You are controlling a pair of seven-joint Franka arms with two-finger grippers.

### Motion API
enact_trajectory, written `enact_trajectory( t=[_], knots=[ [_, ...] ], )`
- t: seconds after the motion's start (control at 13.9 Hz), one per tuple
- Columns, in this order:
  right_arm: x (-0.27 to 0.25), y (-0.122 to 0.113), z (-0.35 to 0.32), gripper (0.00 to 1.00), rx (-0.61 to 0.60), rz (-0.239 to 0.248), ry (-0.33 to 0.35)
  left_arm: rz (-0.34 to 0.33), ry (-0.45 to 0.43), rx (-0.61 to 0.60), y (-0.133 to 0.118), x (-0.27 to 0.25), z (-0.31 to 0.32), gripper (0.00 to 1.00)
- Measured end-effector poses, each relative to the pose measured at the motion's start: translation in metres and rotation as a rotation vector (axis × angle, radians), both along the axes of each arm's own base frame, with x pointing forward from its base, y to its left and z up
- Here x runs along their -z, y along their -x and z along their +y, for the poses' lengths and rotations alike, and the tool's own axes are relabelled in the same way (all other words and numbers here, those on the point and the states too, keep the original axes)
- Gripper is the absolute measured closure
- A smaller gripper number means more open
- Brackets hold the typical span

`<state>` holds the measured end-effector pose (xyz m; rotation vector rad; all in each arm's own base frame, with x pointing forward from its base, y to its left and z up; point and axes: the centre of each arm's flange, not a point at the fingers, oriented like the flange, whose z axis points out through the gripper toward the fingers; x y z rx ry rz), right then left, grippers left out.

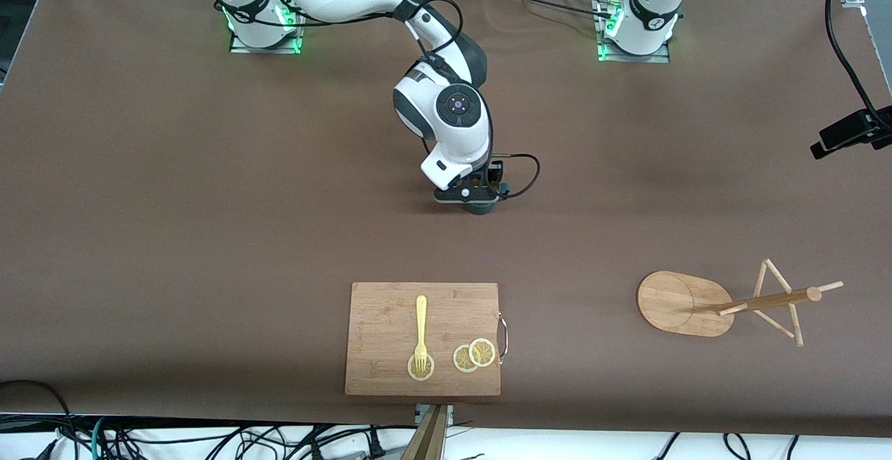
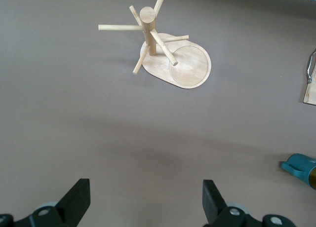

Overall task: Pass cup and hang on rack
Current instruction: 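Grasp the teal mug rim with the right gripper and lift, then set the mug down mid-table and withdraw the right gripper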

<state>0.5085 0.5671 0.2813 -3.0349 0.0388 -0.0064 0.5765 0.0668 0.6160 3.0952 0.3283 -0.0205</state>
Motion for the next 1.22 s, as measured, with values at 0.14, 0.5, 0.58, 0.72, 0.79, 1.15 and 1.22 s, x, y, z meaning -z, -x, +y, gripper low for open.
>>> enact_trajectory(
  t=[0.14,0.5,0.58,0.72,0.79,1.15,1.22],
  knots=[
    [-0.04,-0.008,-0.01,0.0,0.013,-0.009,0.001,0.0,0.0,0.004,-0.003,0.015,-0.003,0.0],
    [-0.145,-0.051,-0.094,0.0,0.068,0.004,0.035,-0.002,0.006,0.124,-0.014,0.065,-0.035,0.0],
    [-0.159,-0.062,-0.118,0.0,0.065,0.015,0.049,-0.018,0.005,0.192,-0.016,0.066,-0.042,0.0],
    [-0.181,-0.083,-0.172,0.0,0.051,0.045,0.082,-0.061,0.042,0.306,-0.02,0.07,-0.061,0.0],
    [-0.19,-0.095,-0.204,0.0,0.036,0.061,0.098,-0.086,0.074,0.34,-0.022,0.076,-0.068,0.0],
    [-0.217,-0.146,-0.382,0.0,-0.034,0.134,0.111,-0.181,0.171,0.492,-0.025,0.118,-0.092,0.0],
    [-0.221,-0.151,-0.414,0.0,-0.038,0.14,0.105,-0.209,0.194,0.527,-0.025,0.125,-0.097,0.0]
  ],
)
